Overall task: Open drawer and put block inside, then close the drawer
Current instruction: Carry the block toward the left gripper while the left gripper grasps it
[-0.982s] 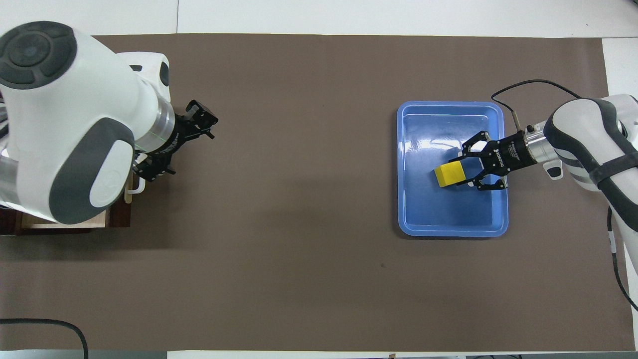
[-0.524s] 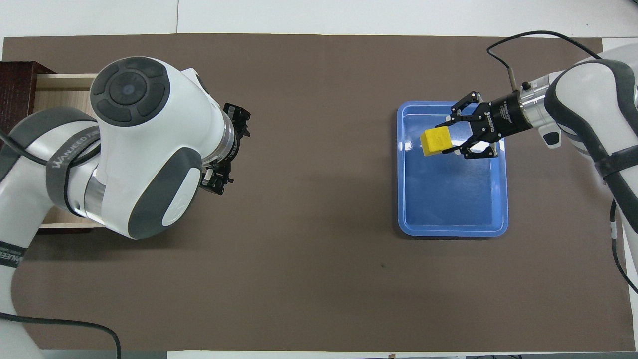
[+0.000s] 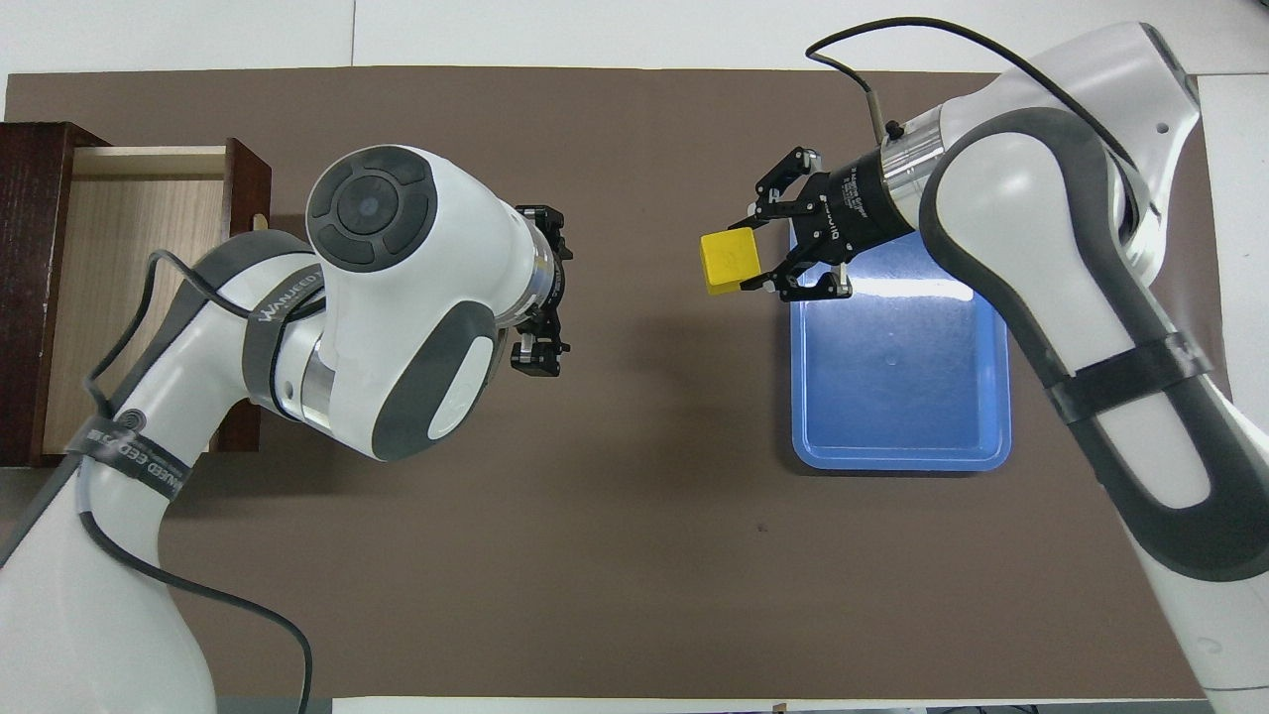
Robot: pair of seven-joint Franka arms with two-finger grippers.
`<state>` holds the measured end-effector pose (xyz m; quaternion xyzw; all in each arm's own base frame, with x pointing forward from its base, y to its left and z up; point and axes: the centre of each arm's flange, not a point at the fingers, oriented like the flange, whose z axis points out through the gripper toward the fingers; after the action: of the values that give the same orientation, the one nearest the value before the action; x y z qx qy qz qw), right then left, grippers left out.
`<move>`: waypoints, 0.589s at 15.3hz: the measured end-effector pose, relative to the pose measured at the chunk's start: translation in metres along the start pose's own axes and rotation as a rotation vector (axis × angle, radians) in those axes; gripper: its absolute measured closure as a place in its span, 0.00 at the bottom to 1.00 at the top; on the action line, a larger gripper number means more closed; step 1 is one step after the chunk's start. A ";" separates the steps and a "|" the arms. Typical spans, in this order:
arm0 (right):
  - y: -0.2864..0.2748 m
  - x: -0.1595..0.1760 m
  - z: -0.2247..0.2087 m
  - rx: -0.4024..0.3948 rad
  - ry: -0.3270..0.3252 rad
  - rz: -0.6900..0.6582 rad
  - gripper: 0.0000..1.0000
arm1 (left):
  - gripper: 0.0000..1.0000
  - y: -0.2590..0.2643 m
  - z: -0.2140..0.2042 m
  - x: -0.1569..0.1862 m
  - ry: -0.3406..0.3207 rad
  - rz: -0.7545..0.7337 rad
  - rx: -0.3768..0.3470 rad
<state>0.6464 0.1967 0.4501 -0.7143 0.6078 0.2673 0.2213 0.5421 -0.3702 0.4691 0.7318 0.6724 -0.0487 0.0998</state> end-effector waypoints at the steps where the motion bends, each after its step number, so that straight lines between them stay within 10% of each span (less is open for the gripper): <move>1: -0.001 -0.008 0.006 0.008 0.003 0.004 0.45 | 0.00 0.002 0.006 -0.006 -0.023 -0.032 -0.005; 9: 0.001 -0.024 0.018 0.005 -0.019 0.022 0.45 | 0.00 0.003 0.007 -0.044 -0.188 -0.179 -0.085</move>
<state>0.6406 0.2263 0.4525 -0.7045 0.6141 0.2749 0.2258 0.5417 -0.4145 0.4718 0.6563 0.7241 -0.0974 0.1885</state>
